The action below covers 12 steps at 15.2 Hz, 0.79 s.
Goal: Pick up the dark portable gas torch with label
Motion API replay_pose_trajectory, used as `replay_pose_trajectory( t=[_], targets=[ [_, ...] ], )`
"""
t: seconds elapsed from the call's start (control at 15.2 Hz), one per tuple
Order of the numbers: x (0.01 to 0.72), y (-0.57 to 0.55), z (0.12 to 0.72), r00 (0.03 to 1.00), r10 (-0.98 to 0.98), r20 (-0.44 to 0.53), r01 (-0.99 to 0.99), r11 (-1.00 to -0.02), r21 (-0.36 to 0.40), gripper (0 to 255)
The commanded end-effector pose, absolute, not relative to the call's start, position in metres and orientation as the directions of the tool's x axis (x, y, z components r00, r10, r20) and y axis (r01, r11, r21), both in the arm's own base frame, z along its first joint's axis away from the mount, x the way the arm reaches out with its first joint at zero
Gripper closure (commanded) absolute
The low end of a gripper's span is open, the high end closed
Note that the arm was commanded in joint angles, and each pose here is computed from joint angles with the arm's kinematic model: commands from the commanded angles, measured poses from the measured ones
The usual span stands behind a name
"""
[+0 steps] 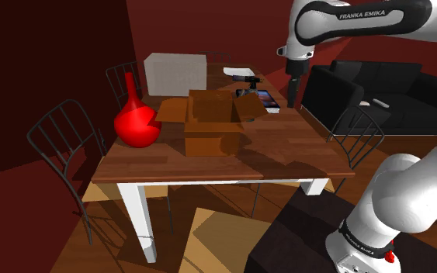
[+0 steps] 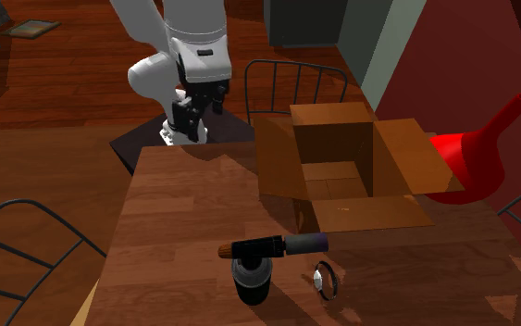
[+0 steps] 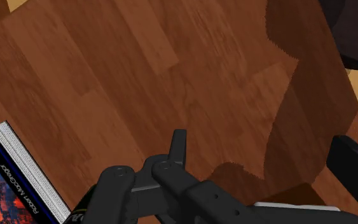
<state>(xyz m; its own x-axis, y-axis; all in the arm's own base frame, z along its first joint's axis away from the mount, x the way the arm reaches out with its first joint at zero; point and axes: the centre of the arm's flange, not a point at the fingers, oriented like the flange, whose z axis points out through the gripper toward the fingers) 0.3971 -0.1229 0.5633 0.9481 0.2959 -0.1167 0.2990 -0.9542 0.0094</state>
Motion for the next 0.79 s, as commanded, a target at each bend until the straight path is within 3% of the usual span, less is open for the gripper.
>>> replay_pose_trajectory(
  t=[0.0,0.73],
  targets=[
    [0.416,-0.14,0.566,0.942,0.32,-0.104,0.322,-0.947,0.005,0],
    [0.53,-0.223,0.579,0.898,0.439,-0.033,0.438,-0.899,-0.02,0]
  ],
)
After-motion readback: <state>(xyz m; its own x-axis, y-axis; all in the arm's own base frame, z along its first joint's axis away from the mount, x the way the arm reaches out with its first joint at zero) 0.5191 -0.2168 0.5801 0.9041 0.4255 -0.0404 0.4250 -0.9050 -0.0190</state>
